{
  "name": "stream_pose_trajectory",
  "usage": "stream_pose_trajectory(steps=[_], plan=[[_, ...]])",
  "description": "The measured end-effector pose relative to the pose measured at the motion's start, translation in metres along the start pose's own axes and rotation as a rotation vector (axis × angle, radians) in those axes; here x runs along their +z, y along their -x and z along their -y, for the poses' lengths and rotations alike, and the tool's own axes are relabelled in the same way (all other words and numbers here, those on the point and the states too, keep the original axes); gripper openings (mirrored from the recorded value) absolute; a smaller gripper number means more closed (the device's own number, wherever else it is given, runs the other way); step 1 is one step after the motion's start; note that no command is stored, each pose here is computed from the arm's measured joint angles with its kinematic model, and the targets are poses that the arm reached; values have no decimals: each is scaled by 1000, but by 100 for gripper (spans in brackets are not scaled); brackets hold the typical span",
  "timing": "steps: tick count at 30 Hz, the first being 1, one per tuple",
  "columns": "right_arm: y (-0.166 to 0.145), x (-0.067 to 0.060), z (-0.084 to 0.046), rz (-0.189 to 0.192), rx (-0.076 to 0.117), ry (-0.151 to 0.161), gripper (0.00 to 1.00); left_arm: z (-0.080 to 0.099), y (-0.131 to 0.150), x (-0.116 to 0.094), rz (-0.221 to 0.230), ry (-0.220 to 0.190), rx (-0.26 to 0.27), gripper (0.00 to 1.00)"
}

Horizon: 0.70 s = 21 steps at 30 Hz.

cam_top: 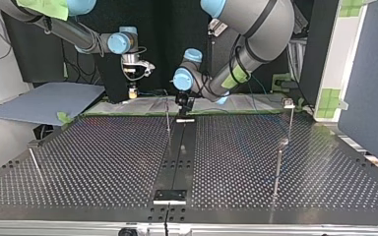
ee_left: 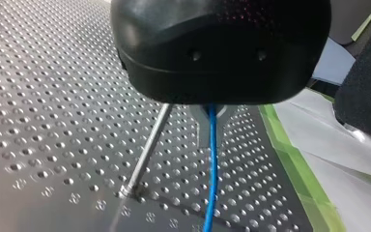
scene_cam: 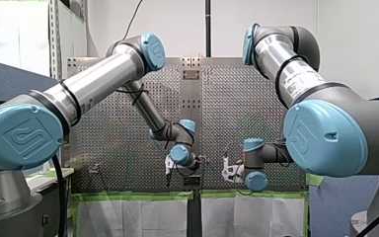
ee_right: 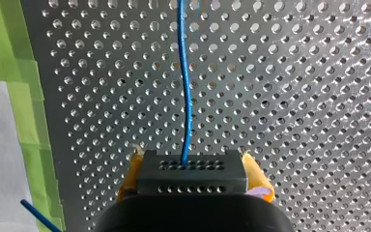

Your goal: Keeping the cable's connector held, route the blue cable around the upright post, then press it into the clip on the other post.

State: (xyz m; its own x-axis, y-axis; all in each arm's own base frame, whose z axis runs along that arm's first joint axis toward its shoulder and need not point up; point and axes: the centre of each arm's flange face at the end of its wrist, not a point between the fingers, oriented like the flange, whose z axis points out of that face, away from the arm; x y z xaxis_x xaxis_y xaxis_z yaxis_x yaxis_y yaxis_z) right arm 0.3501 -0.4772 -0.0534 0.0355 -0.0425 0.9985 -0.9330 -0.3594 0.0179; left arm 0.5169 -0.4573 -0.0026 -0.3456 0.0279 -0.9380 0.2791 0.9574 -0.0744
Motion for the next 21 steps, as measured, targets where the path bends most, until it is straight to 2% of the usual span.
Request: stream_pose_trajectory(steps=[10, 21], plan=[[2, 2, 0, 1, 0, -2, 0, -3, -2, 0, -7, 8, 35, 0], [22, 7, -6, 21, 11, 9, 0, -9, 3, 8, 14, -30, -1, 0]])
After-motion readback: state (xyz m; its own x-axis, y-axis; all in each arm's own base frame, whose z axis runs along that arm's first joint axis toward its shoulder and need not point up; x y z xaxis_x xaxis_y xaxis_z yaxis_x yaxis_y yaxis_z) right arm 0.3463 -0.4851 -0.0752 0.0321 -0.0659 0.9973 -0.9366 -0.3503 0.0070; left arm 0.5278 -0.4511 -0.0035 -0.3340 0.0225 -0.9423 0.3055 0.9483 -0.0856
